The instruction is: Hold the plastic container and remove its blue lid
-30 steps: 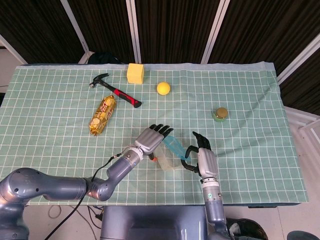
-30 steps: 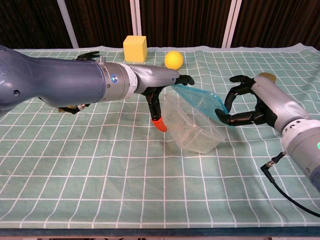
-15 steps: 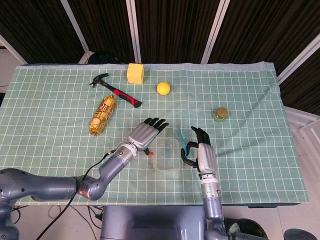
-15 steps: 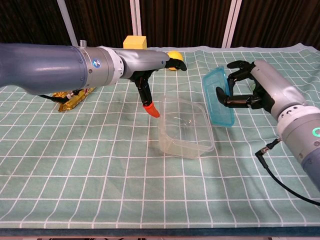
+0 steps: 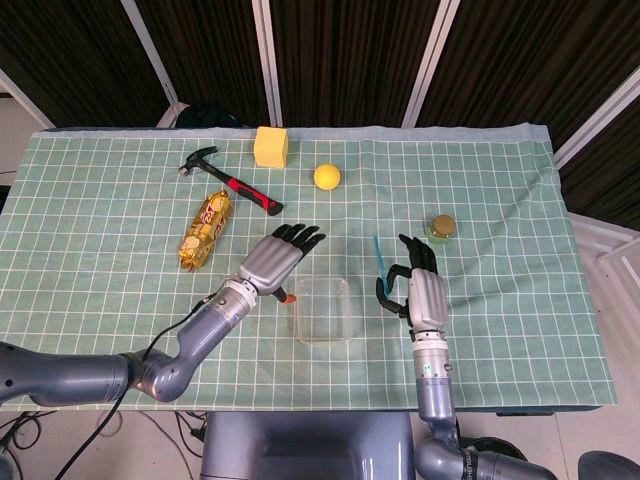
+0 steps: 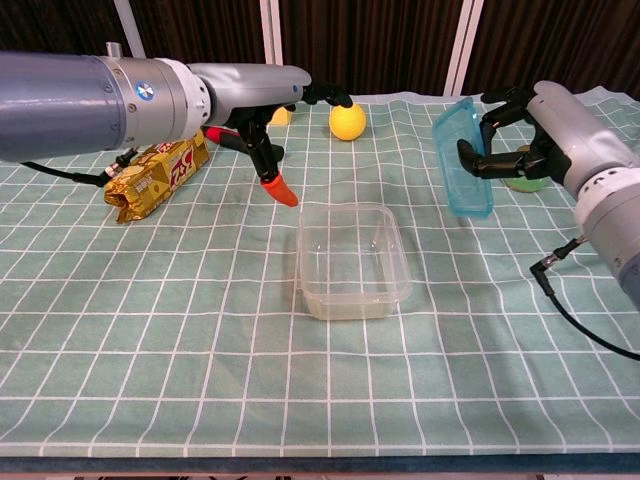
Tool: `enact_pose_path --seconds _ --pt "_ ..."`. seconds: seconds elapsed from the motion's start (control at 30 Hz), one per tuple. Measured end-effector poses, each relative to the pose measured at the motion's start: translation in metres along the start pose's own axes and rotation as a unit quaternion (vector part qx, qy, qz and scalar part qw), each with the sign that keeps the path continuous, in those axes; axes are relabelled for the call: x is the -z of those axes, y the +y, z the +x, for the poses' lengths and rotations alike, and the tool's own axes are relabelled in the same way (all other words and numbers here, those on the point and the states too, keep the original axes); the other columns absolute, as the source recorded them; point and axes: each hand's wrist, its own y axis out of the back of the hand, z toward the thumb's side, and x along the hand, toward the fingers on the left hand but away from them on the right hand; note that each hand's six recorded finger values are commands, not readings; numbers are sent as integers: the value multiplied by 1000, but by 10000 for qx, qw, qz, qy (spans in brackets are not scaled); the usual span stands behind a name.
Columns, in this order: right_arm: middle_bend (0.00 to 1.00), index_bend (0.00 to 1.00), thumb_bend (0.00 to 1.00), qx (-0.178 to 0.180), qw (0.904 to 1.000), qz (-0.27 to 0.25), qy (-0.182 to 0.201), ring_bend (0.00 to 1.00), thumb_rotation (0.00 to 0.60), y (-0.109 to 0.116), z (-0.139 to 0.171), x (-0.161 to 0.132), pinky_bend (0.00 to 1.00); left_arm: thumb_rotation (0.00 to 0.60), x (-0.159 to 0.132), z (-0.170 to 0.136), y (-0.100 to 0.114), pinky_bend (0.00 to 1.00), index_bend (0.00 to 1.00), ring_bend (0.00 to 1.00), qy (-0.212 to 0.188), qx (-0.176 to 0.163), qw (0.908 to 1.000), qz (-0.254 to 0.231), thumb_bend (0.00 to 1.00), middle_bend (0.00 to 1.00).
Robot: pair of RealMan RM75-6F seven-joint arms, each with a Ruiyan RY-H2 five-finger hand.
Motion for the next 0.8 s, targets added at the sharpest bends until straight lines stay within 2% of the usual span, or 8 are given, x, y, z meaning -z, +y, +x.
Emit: enact_pose_path --seconds 0.23,0.27,0.3,0.33,0.4,0.47,0.63,0.8 --pt "135 772 562 -2 9980 307 -548 0 600 16 1 38 0 600 23 -25 17 82 0 0 215 -305 9991 -178 0 0" --pt "134 746 562 -16 9973 357 -639 0 600 18 2 43 0 600 26 -30 19 80 0 0 249 -337 9989 -209 0 0" --pt "121 688 562 -31 9963 421 -753 0 600 20 4 50 0 600 29 -34 20 79 0 0 285 -367 9986 -239 0 0" --pt "82 541 562 -45 9952 475 -860 0 600 22 5 55 0 600 33 -40 22 78 0 0 337 -401 9983 -270 0 0" --pt "11 168 535 -73 9933 572 -1004 0 600 25 7 63 0 600 41 -49 24 78 0 0 417 -445 9977 -303 0 0" --pt "0 8 485 -118 9911 692 -1134 0 600 27 9 69 0 600 50 -62 27 72 0 0 527 -498 9968 -340 0 0" --pt "0 0 458 -129 9821 1174 -1464 0 600 45 7 83 0 600 71 -92 34 67 0 0 766 -648 9940 -436 0 0" --pt "0 0 454 287 9734 1537 -1675 0 600 87 -5 95 0 600 88 -122 40 66 0 0 926 -796 9918 -379 0 0"
